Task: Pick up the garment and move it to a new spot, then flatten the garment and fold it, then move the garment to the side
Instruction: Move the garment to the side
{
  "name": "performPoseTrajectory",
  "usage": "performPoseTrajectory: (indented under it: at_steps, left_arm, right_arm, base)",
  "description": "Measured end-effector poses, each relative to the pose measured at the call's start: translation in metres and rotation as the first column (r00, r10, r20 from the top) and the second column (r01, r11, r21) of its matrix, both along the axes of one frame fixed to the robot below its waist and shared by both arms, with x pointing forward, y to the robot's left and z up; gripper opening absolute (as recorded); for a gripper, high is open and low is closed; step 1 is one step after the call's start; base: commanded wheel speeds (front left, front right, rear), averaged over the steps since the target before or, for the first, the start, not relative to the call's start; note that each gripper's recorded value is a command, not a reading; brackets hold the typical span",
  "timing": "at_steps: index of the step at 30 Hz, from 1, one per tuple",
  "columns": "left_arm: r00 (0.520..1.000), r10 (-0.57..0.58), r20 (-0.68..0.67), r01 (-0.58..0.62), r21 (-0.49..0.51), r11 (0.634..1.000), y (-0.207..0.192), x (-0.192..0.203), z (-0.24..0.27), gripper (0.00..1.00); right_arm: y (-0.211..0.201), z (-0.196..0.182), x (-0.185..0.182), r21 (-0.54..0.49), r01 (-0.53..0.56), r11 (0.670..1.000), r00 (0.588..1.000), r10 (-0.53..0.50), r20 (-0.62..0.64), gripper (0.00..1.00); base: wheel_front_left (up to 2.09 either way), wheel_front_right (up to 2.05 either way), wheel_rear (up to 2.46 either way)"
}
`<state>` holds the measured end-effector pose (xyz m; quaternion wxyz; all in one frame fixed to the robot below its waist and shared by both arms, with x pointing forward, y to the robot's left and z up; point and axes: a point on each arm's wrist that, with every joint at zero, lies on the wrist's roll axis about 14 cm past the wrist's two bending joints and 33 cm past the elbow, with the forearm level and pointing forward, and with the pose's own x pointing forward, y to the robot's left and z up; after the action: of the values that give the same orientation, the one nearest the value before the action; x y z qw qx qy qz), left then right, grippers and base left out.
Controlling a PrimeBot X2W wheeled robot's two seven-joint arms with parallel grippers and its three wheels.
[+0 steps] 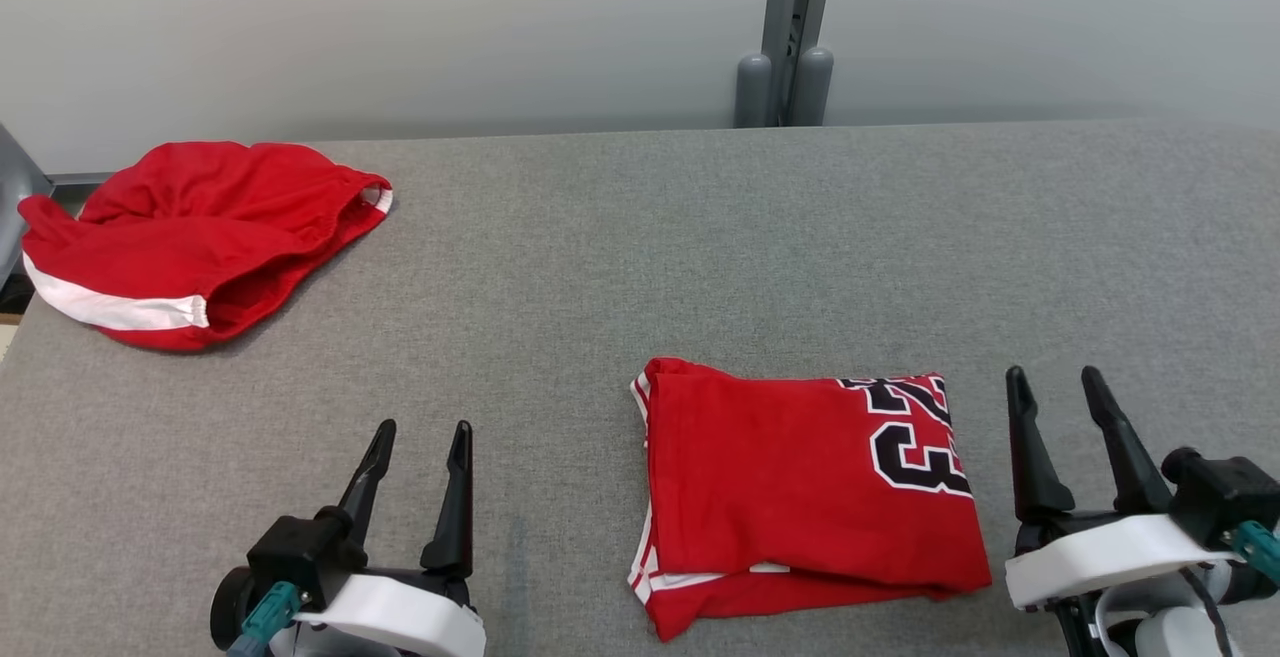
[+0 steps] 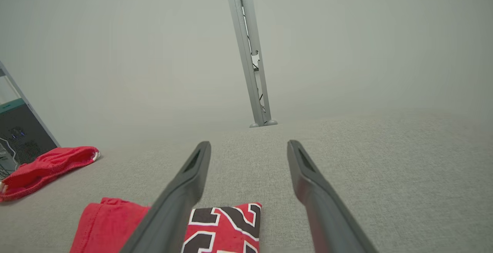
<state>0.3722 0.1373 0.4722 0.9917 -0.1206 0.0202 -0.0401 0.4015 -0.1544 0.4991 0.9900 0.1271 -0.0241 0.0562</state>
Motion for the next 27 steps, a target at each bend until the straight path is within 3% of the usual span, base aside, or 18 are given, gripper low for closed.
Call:
performPoseTrajectory:
  at_steps: [6, 14, 20, 27]
  left_arm:
    - [1.0, 0.004, -0.008, -0.004, 0.002, 1.0, 0.001, 0.0, -0.003, 1.0]
    - [1.0, 0.01, -0.025, -0.01, -0.001, 1.0, 0.004, -0.001, -0.008, 1.0]
    - [0.999, 0.023, -0.032, -0.023, -0.004, 1.0, 0.007, -0.001, -0.01, 1.0]
    - [0.998, 0.042, -0.046, -0.042, 0.0, 0.999, 0.013, -0.003, -0.014, 1.0]
  right_arm:
    - [0.002, -0.044, -0.003, -0.068, -0.049, 0.997, 0.972, 0.031, -0.235, 1.0]
    - [0.007, -0.088, -0.011, -0.065, -0.165, 0.984, 0.859, 0.111, -0.5, 1.0]
    - [0.018, -0.103, -0.01, -0.008, -0.23, 0.973, 0.783, 0.18, -0.595, 1.0]
    - [0.032, -0.113, -0.007, 0.061, -0.265, 0.962, 0.726, 0.241, -0.644, 1.0]
  base:
    - [0.0, 0.0, 0.0]
    - [0.0, 0.0, 0.0]
    - [0.0, 0.0, 0.0]
    - [0.0, 0.0, 0.0]
